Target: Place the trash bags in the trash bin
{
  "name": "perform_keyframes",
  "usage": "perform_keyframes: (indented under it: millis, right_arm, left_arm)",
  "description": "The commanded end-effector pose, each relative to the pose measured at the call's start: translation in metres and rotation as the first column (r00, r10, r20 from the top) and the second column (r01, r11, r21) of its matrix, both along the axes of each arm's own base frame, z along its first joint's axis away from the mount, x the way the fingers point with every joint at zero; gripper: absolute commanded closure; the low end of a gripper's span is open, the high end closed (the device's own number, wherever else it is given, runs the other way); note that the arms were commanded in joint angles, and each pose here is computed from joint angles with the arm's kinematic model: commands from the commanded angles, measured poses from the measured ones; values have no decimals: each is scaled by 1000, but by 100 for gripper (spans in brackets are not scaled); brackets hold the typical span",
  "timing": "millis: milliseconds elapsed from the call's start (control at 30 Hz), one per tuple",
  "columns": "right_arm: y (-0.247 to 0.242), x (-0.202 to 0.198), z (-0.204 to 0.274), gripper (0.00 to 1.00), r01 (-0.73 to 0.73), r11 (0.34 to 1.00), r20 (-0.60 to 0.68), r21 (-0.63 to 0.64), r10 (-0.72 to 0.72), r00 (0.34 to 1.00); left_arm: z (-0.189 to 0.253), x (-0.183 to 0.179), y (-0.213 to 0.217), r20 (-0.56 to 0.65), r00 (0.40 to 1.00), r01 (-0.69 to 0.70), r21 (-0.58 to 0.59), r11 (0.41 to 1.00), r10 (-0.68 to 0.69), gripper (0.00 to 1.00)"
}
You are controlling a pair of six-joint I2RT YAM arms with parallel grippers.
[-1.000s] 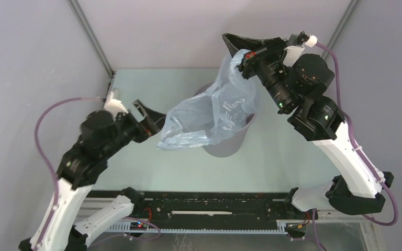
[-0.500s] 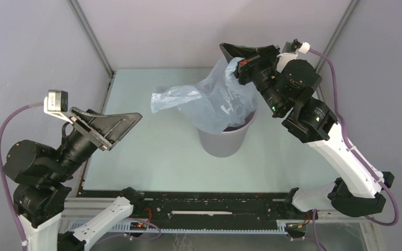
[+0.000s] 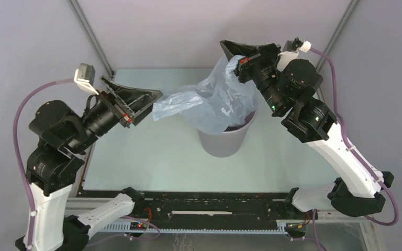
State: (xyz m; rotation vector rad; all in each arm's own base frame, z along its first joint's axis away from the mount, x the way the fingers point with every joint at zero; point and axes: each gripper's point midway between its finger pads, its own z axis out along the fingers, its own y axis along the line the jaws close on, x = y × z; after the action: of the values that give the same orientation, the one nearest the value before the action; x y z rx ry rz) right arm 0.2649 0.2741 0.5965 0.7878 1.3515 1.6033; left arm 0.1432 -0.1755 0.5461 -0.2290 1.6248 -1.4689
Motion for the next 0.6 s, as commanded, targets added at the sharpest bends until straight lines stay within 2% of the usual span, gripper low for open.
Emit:
perform_keyframes:
  millis: [0, 33, 100, 200, 400, 467, 567]
  right_arm:
    - [-8, 4, 10, 100, 42, 999, 26, 11, -42, 999]
    - [-7, 4, 10, 100, 41, 999, 26, 11, -41, 999]
    - [-6, 4, 8, 100, 34, 999, 25, 9, -34, 999]
    - [-4, 4, 6, 100, 28, 1000, 19, 8, -28, 999]
    - [0, 6, 0, 100, 21, 1000, 3, 12, -21, 1000]
    - [0, 6, 0, 100, 16, 1000, 2, 18, -16, 1000]
    - [0, 4, -1, 100, 12, 1000, -2, 17, -12, 1000]
  left_arm:
    - [-35, -6, 19, -154, 984, -75, 93, 993, 89, 0]
    - [-40, -7, 18, -167, 982, -67, 101, 993, 83, 1]
    - [-40, -15, 3, -162, 987, 33, 71, 997, -21, 0]
    - [-21, -27, -19, -88, 978, 184, -46, 982, -187, 0]
    - [2, -26, -32, -16, 967, 250, -134, 959, -255, 2]
    - [6, -21, -37, -6, 964, 262, -137, 955, -266, 12]
    - [9, -8, -31, 6, 983, 183, -119, 976, -183, 48]
